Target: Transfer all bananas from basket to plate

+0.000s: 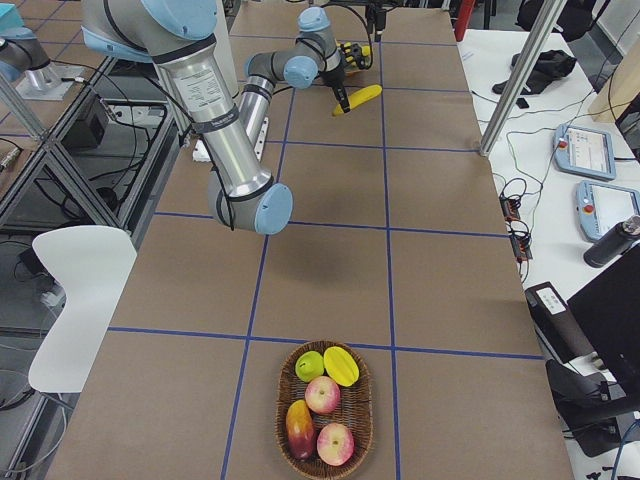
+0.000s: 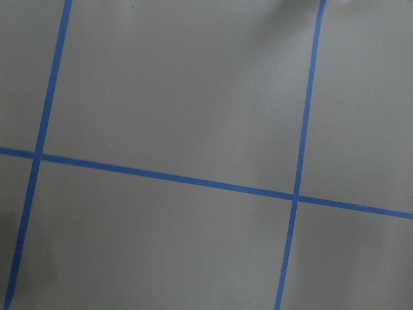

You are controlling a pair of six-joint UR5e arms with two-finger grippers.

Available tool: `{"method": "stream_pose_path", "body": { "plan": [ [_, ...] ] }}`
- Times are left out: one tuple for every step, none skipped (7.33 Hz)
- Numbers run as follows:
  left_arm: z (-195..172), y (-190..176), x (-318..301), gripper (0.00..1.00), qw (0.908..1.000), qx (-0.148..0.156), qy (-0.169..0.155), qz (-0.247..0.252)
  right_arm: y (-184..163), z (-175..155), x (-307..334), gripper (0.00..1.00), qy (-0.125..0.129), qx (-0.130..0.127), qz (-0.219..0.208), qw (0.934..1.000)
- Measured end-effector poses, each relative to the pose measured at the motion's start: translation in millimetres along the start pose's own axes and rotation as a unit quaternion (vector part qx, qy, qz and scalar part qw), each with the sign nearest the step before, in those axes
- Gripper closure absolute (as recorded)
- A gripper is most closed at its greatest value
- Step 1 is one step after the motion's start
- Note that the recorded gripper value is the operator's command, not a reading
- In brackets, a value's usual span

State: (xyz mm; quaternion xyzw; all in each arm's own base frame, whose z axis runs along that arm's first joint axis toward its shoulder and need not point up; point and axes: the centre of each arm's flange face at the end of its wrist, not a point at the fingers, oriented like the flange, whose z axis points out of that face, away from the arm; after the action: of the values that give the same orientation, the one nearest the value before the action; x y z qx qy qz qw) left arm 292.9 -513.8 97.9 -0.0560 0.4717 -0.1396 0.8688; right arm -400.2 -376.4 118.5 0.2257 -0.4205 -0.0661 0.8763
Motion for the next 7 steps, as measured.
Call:
{"method": "stream_pose_path", "body": {
  "plan": [
    [6,16,20,0.01,0.9996,-0.011,-0.002,-0.026,4,-1,-18,1.00,0.012,0.008,-0.002,0.9999],
    [12,25,44,0.01,0.9983,-0.017,-0.004,-0.056,5,1,-34,1.00,0.019,0.015,-0.005,0.9997],
    [15,25,73,0.01,0.9961,-0.021,-0.008,-0.086,1,4,-48,1.00,0.022,0.019,-0.007,0.9995],
    [18,22,99,0.01,0.9937,-0.023,-0.013,-0.109,-5,6,-58,1.00,0.026,0.022,-0.008,0.9994],
    [22,16,115,0.01,0.9916,-0.024,-0.020,-0.126,-8,8,-64,1.00,0.033,0.027,-0.010,0.9990],
    [25,12,120,0.01,0.9898,-0.024,-0.026,-0.138,-9,9,-68,1.00,0.040,0.034,-0.011,0.9986],
    [29,9,120,0.01,0.9874,-0.022,-0.035,-0.153,-9,7,-70,1.00,0.046,0.040,-0.013,0.9980]
  ]
}}
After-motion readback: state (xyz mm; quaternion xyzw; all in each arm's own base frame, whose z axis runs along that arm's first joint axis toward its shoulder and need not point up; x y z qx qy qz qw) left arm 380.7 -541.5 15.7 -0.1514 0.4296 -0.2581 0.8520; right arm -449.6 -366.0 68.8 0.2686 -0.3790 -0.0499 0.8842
